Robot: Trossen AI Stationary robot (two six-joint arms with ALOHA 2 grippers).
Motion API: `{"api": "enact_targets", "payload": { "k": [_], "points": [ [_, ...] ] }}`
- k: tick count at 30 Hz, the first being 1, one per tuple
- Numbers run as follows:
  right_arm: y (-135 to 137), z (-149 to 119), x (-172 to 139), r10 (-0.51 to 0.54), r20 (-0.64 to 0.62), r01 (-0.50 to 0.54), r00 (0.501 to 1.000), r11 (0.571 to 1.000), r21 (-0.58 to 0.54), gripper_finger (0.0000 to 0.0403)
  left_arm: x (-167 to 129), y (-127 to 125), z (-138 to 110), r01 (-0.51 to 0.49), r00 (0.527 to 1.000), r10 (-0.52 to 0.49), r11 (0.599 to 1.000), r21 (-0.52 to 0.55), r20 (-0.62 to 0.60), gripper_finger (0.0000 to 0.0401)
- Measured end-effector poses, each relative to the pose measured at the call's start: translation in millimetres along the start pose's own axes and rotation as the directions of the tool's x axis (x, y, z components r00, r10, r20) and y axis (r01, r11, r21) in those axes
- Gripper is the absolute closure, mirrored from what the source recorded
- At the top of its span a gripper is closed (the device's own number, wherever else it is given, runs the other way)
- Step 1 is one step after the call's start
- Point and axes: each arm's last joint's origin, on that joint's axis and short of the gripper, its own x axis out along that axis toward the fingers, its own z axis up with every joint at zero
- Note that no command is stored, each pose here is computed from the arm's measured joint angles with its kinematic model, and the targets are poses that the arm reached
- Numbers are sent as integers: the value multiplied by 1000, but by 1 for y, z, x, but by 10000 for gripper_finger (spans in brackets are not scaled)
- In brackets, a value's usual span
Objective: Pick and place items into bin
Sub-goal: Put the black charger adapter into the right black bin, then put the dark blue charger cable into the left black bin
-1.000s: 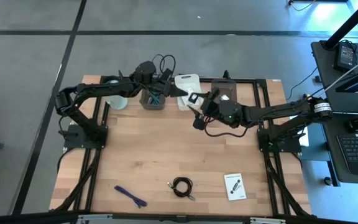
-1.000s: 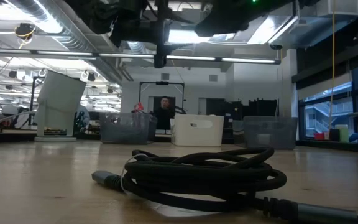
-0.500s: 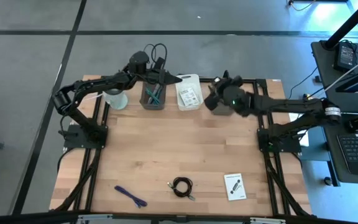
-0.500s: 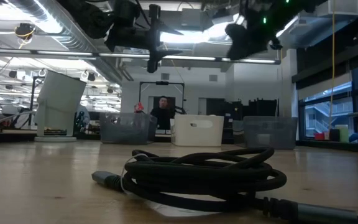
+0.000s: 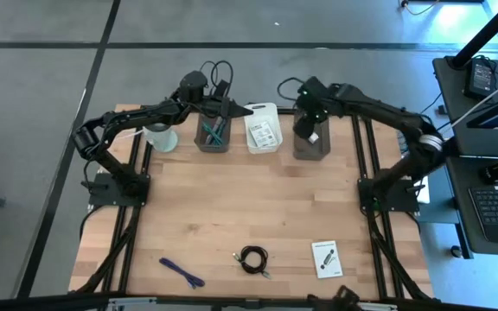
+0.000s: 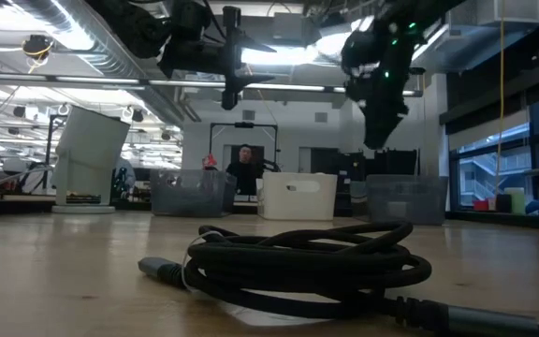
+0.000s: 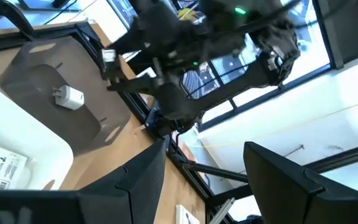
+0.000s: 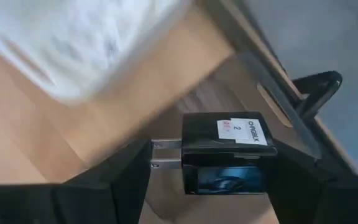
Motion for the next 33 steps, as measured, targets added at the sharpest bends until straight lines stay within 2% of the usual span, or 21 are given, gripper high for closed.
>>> {"api": "enact_targets", "payload": {
  "k": [4, 9, 16, 22, 33],
  "points": [
    [0, 3, 24, 9, -179, -55, 984, 966, -254, 144, 2, -2, -3, 4, 1000, -4, 1000, -1, -11, 190],
    [4, 2, 59, 14, -278, -124, 960, 915, -383, 143, 7, -3, -10, -1, 999, 1, 1000, -16, -45, 191],
    [6, 4, 92, 17, -315, -151, 949, 902, -405, 143, 10, -2, -14, -19, 997, 17, 999, -35, -71, 191],
    [8, 6, 105, 42, -314, -172, 948, 901, -398, 141, 11, -2, -18, -35, 995, 30, 998, -48, -93, 191],
    [6, 7, 108, 15, -301, -140, 954, 905, -401, 77, 13, -3, -21, -29, 995, 25, 999, -39, -101, 191]
  ]
}}
